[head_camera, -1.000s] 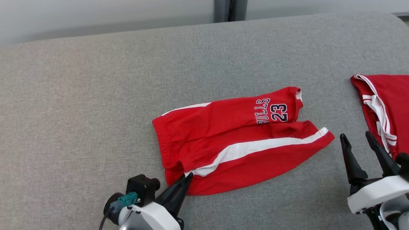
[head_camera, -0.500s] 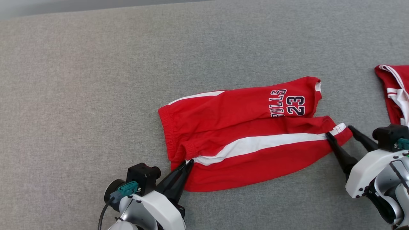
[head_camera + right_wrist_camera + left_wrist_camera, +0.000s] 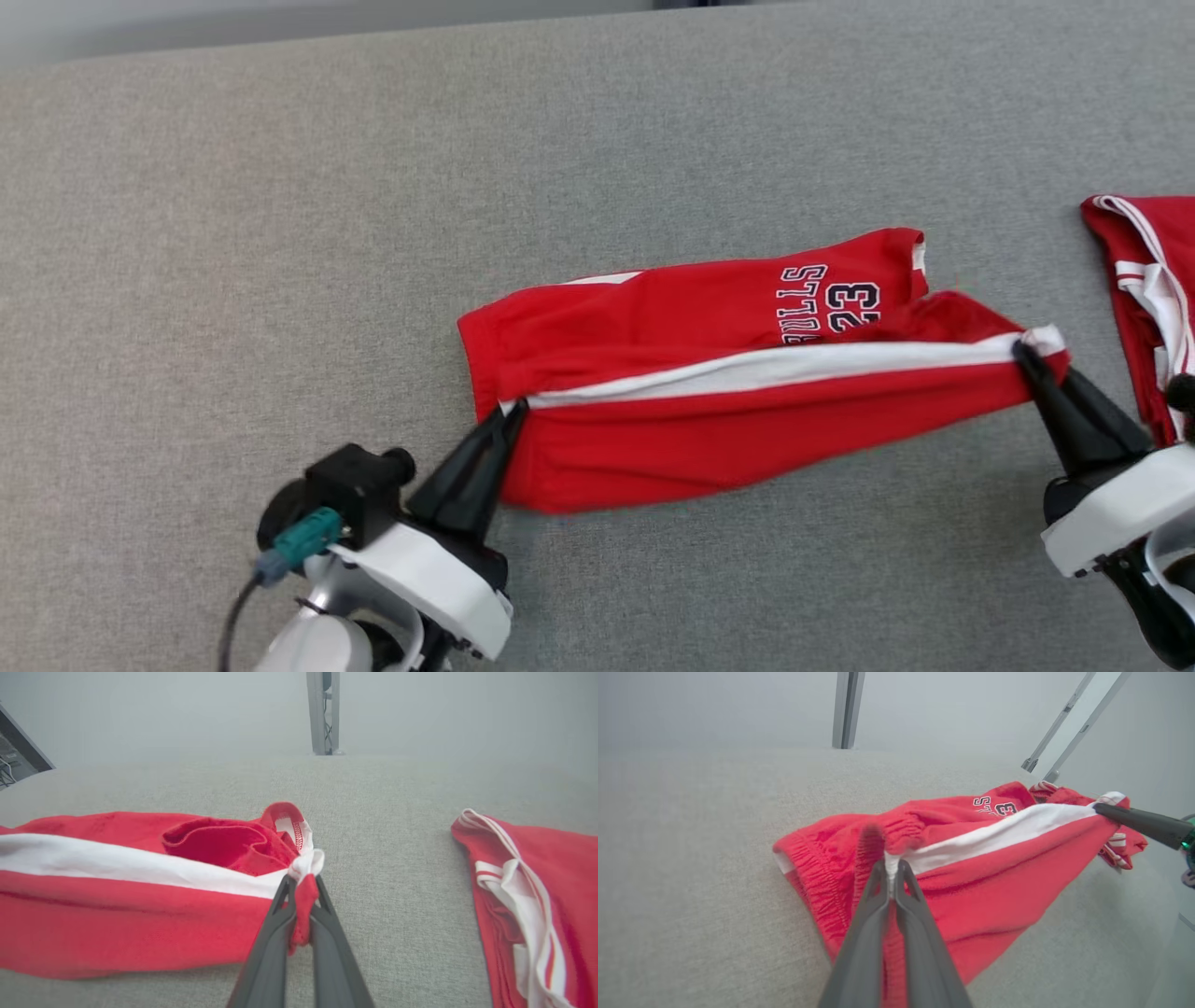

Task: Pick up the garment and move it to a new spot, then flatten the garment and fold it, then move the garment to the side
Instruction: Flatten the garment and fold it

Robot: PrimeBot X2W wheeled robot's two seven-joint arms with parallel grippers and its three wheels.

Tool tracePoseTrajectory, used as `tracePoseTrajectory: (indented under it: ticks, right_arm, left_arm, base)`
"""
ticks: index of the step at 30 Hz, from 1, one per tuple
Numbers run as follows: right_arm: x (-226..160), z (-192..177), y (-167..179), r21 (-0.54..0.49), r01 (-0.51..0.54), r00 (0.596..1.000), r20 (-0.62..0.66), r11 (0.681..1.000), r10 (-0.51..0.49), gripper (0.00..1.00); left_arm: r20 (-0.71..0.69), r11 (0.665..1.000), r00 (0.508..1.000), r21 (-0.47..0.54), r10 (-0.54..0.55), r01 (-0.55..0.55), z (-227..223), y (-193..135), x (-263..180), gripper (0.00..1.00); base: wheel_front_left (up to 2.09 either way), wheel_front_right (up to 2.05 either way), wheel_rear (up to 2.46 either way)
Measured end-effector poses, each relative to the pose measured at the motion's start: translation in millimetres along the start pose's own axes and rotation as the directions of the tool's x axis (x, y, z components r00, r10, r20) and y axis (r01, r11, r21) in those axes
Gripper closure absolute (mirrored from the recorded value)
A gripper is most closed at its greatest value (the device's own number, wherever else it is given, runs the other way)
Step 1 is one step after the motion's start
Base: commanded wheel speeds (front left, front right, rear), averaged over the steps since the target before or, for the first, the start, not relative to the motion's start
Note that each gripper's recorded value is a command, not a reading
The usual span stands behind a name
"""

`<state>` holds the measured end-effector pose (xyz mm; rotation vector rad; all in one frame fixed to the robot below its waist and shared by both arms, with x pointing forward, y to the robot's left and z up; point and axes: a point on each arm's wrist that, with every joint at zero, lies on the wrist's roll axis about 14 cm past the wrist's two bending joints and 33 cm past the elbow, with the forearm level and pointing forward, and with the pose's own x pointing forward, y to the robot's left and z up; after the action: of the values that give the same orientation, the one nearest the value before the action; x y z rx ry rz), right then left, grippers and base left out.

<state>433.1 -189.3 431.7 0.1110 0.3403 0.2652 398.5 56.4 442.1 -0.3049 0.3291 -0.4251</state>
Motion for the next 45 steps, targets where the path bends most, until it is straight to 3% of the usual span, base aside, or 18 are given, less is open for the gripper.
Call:
tracePoseTrajectory:
  ticks: [6,11,12,17,20,38,41,45]
  right_arm:
    - [-18.9,70.8,9.0,0.093,0.000,0.962,0.270,0.996,-0.025,1.00]
    - [-29.7,133.6,20.6,0.106,-0.051,0.884,0.468,0.993,-0.004,1.00]
    - [-29.7,133.6,20.6,0.106,-0.051,0.884,0.468,0.993,-0.004,1.00]
    - [-41.3,181.6,30.3,0.059,-0.074,0.803,0.595,0.996,0.025,1.00]
    - [-43.9,192.7,35.5,0.039,-0.080,0.785,0.619,0.996,0.039,1.00]
    - [-39.0,181.5,26.4,0.063,-0.033,0.781,0.625,0.998,-0.014,1.00]
    - [-35.0,167.8,23.2,0.083,-0.024,0.800,0.599,0.996,-0.031,1.00]
    - [-23.8,123.6,21.0,0.112,-0.006,0.858,0.511,0.994,-0.052,1.00]
  left_arm:
    - [0.227,0.996,0.973,0.091,-0.040,0.020,82.0,-5.6,-1.8,1.00]
    - [0.395,0.983,0.913,0.182,-0.102,0.031,147.9,-22.8,-8.9,1.00]
    - [0.395,0.983,0.913,0.182,-0.102,0.031,147.9,-22.8,-8.9,1.00]
    - [0.500,0.968,0.852,0.248,-0.155,0.031,194.0,-37.9,-19.2,1.00]
    - [0.520,0.965,0.838,0.262,-0.165,0.028,204.2,-42.2,-22.7,1.00]
    - [0.516,0.971,0.846,0.241,-0.134,0.007,192.6,-35.5,-22.4,1.00]
    - [0.487,0.976,0.867,0.218,-0.104,-0.006,176.8,-28.5,-18.5,1.00]
    - [0.416,0.984,0.908,0.175,-0.058,-0.017,138.6,-19.6,-11.1,1.00]
  base:
    - [0.00,0.00,0.00]
    - [0.00,0.00,0.00]
    - [0.00,0.00,0.00]
    - [0.00,0.00,0.00]
    - [0.00,0.00,0.00]
    - [0.00,0.00,0.00]
    - [0.00,0.00,0.00]
    - [0.00,0.00,0.00]
